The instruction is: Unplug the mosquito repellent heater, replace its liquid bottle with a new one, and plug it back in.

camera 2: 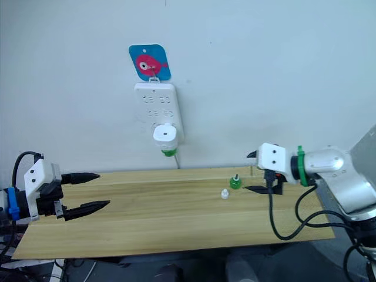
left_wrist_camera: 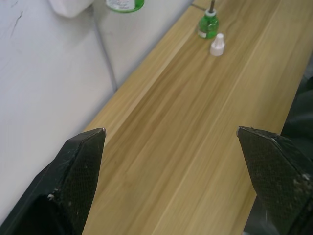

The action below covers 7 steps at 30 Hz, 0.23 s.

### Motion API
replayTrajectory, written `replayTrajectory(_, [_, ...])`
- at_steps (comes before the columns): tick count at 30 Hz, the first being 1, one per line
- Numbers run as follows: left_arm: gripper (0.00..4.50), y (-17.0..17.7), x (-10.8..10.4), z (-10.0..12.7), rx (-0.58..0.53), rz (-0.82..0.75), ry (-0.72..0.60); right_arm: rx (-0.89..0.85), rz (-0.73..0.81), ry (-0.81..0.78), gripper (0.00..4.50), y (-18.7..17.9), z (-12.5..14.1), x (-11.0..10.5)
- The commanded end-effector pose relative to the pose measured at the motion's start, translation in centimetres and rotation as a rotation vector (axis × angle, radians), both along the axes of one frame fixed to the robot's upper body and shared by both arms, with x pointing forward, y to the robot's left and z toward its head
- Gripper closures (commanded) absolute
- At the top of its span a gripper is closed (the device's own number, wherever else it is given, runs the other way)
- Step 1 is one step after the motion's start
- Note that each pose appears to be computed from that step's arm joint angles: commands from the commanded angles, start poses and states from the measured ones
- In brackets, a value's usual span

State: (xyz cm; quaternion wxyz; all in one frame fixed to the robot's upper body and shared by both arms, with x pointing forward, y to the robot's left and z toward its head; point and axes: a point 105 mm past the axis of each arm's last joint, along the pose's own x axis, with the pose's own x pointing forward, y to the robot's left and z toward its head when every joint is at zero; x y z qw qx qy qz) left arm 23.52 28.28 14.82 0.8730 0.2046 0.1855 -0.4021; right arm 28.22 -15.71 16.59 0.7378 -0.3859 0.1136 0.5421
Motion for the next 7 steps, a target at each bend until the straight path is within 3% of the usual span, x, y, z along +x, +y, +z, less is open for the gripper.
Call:
replayTrajectory(1, [0.00, 0.6, 0.3, 0.7, 0.079, 0.037, -0.033, -0.004, 0.037, -0.027, 0.04, -0.8, 1.5, -0.9])
replayTrajectory(4, [0.00, 1.1, 0.2, 0.2, 0.116, 0.049, -0.024, -0.029, 0.026, -0.019, 0.04, -1.8, 1.5, -0.9])
replayTrajectory(7, [0.00, 0.9, 0.0, -0.1, 0.071, 0.054, 0.014, -0.049, -0.013, -0.037, 0.04, -2.8, 1.6, -0.3])
